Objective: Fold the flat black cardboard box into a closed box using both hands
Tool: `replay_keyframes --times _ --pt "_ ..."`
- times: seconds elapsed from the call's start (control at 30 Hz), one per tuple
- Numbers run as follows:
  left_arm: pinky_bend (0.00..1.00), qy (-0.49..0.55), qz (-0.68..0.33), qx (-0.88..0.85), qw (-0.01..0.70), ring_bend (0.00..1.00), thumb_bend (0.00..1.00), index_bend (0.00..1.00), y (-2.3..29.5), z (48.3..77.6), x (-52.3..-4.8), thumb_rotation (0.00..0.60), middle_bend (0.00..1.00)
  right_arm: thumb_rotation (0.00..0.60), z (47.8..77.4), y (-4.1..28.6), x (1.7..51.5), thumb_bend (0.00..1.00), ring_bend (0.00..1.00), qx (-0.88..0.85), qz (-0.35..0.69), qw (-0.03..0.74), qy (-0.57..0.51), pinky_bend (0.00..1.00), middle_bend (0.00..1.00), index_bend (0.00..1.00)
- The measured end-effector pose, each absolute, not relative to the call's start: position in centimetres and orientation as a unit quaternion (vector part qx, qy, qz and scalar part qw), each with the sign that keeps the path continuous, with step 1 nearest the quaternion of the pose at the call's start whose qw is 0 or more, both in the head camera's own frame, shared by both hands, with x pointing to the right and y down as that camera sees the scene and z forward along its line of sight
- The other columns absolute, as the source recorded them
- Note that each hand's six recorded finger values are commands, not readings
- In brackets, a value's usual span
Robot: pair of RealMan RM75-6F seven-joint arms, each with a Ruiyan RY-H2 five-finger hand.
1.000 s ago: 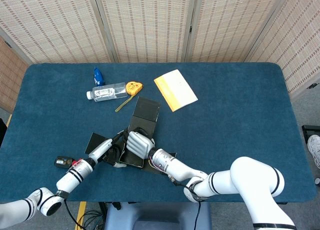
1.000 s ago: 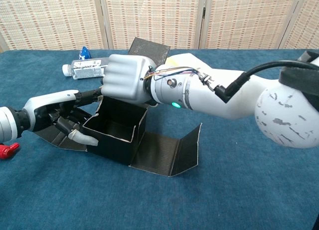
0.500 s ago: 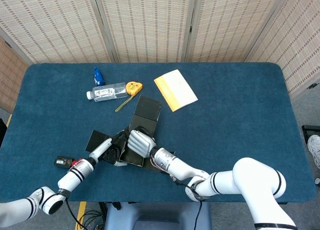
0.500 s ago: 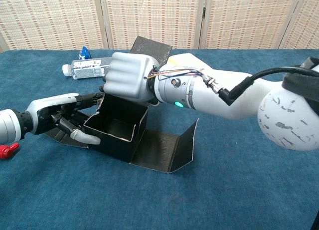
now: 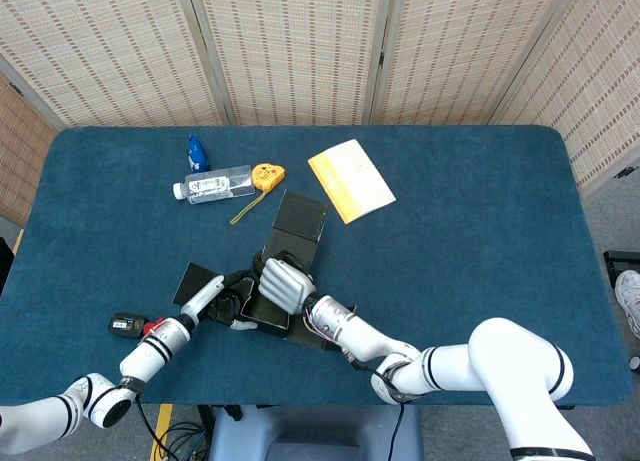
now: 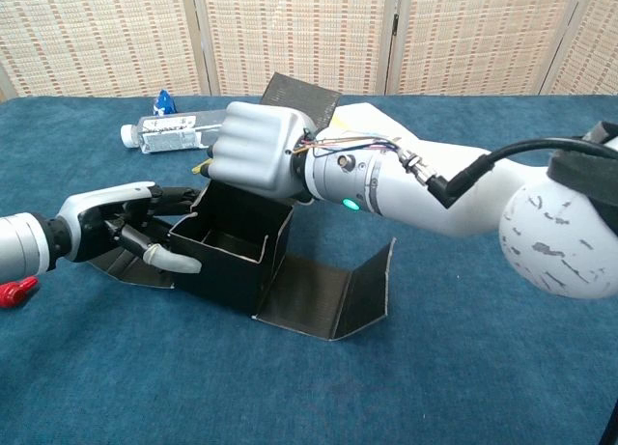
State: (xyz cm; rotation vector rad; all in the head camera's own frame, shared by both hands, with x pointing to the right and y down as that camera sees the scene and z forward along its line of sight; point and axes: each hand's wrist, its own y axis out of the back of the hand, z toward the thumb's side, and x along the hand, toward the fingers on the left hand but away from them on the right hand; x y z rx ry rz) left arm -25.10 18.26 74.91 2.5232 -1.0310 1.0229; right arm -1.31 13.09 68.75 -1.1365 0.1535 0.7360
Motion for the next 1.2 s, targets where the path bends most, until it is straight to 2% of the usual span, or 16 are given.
replay_keyframes --times 0.1,0.2,0.27,0.37,0.5,0.87,1.2 --pt "0.62 -0.353 0.35 0.86 0.116 0.64 0.09 0.27 18.3 75.0 -25.1 0.6 0.32 0.6 68.8 13.0 -1.1 0.15 0.72 -0.527 0.347 0.772 0.07 0.89 0.33 0.3" --pt "0.62 -0.353 0.352 0.859 0.117 0.64 0.09 0.27 18.2 75.0 -25.2 0.6 0.32 0.6 69.0 12.9 -0.9 0.15 0.69 -0.534 0.359 0.762 0.069 0.89 0.22 0.06" --pt "0.62 -0.353 0.353 0.859 0.116 0.64 0.09 0.27 18.2 75.0 -25.3 0.6 0.32 0.6 69.0 12.8 -0.7 0.14 0.66 -0.54 0.368 0.754 0.068 0.89 0.13 0.0" --pt "0.62 -0.354 0.353 0.858 0.115 0.64 0.09 0.27 18.2 75.0 -25.4 0.6 0.32 0.6 68.8 12.9 -0.6 0.11 0.63 -0.558 0.381 0.734 0.063 0.87 0.04 0.0" --pt "0.62 -0.351 0.356 0.859 0.111 0.64 0.09 0.27 18.3 74.9 -25.6 0.6 0.32 0.6 68.3 12.5 -0.4 0.08 0.63 -0.587 0.394 0.706 0.049 0.86 0.0 0.0" --pt "0.62 -0.353 0.357 0.858 0.111 0.63 0.09 0.27 18.1 74.7 -26.2 0.6 0.32 0.6 67.0 11.9 0.6 0.06 0.62 -0.679 0.412 0.608 0.004 0.86 0.0 0.0" --pt "0.62 -0.373 0.353 0.848 0.134 0.63 0.09 0.26 17.0 74.0 -27.7 0.6 0.32 0.6 63.3 9.4 3.5 0.07 0.62 -0.754 0.403 0.509 -0.102 0.86 0.01 0.0"
